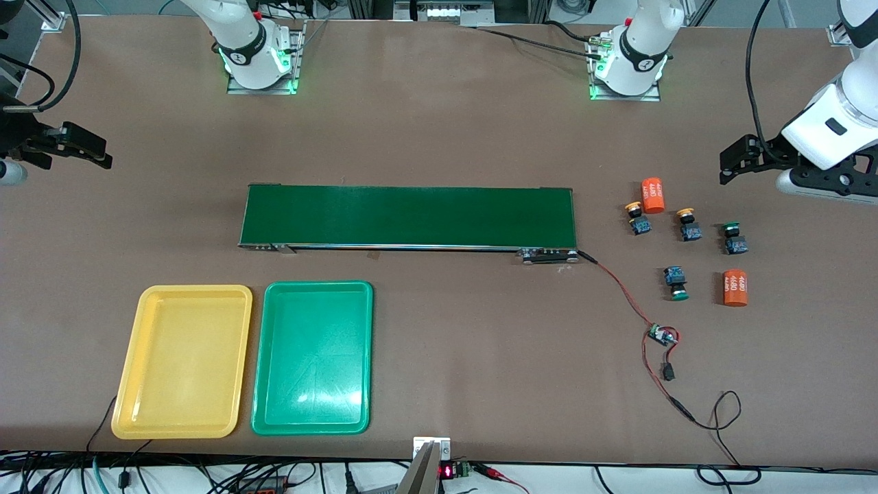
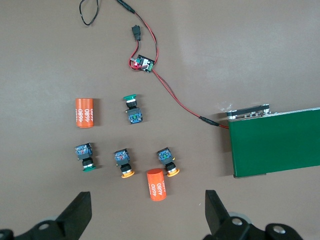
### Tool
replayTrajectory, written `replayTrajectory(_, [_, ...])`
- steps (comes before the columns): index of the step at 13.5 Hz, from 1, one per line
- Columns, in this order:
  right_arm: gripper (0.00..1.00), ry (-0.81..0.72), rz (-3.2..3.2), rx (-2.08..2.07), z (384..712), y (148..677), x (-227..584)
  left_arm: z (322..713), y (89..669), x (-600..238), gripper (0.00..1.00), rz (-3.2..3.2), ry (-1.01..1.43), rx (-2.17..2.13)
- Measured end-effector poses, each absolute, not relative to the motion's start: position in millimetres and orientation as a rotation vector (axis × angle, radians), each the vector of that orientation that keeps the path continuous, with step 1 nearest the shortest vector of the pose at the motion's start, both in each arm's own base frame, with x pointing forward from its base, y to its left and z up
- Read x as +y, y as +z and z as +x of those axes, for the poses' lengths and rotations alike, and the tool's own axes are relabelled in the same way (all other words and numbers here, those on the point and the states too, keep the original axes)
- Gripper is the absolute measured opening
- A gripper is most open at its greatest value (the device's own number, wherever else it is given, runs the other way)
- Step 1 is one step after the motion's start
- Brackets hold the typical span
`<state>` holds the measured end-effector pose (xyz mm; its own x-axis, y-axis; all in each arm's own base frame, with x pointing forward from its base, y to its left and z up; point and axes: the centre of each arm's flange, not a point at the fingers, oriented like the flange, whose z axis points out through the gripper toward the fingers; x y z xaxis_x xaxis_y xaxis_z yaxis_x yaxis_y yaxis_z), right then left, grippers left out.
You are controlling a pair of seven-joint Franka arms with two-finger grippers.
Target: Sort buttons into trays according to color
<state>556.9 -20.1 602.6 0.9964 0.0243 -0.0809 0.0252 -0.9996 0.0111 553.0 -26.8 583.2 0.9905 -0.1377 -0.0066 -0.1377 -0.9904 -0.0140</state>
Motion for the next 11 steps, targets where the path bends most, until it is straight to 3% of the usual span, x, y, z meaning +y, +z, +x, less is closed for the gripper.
replayTrajectory(11, [1.00,-0.113,3.127,0.039,557.9,603.0,-19.9,553.5,583.1,-25.7,1.00,-3.120,0.009,0.213])
